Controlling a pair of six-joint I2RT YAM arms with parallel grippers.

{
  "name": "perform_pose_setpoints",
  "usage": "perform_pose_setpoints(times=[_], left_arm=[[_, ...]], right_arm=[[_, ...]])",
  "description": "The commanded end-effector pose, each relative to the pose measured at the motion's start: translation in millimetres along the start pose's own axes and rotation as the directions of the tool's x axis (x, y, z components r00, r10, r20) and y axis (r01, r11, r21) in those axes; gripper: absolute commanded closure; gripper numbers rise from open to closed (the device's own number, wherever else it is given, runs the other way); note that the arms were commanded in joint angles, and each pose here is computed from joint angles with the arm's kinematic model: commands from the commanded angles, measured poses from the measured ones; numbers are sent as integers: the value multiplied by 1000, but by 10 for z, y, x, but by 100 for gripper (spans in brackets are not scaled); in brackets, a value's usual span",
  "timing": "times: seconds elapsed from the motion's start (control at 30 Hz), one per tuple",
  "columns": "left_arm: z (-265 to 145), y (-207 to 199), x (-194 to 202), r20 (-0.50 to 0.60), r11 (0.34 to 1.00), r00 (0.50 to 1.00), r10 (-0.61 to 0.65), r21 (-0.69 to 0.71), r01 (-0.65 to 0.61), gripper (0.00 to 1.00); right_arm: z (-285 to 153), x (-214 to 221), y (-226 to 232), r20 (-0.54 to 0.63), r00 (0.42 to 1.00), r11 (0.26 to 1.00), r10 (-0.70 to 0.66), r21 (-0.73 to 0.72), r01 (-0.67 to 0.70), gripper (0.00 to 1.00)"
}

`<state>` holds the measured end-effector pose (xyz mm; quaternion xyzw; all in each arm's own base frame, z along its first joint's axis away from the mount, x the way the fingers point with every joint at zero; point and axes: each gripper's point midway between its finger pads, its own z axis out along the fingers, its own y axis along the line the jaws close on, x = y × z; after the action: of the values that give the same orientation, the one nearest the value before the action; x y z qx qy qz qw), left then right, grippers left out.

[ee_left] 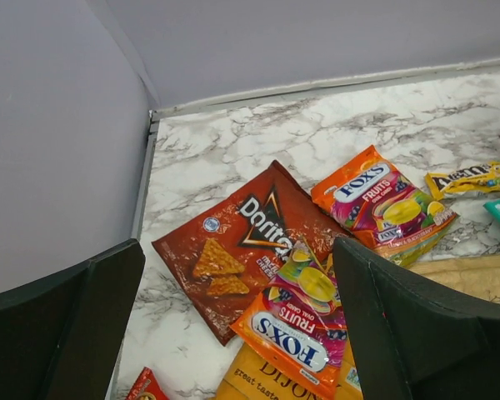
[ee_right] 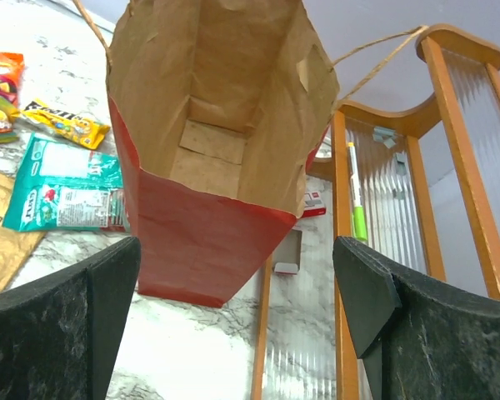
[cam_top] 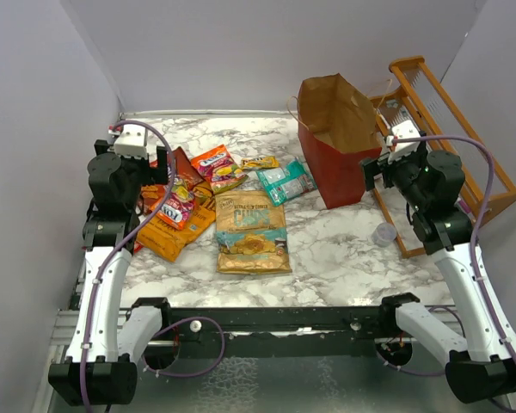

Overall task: Place the snacks into the paper bag
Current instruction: Pick up the snack from the center of the board.

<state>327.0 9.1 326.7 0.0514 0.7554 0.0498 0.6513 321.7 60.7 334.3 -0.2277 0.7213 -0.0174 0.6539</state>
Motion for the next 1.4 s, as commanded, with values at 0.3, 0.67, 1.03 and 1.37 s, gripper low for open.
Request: perform_pose_setpoints(times=[0.3, 0.67, 1.03, 1.37], left_arm=[[145, -66, 112, 4, 1000, 1000, 26, 13, -26, 1], [188, -109, 218, -6, 999, 1000, 25, 25, -25, 1], [217, -312, 384, -13, 989, 999, 52, 136, -50, 1], [303, -623, 744, -41, 951, 995, 93, 300, -76, 1]], right_arm=[[26, -127, 99, -13, 999, 994, 39, -102, -40, 1], [96, -59, 143, -50, 999, 989, 17, -146, -24, 1], [278, -128, 332, -55, 998, 952, -19, -305, 1, 1], [469, -113, 477, -57, 998, 917, -12, -399, -12, 1]])
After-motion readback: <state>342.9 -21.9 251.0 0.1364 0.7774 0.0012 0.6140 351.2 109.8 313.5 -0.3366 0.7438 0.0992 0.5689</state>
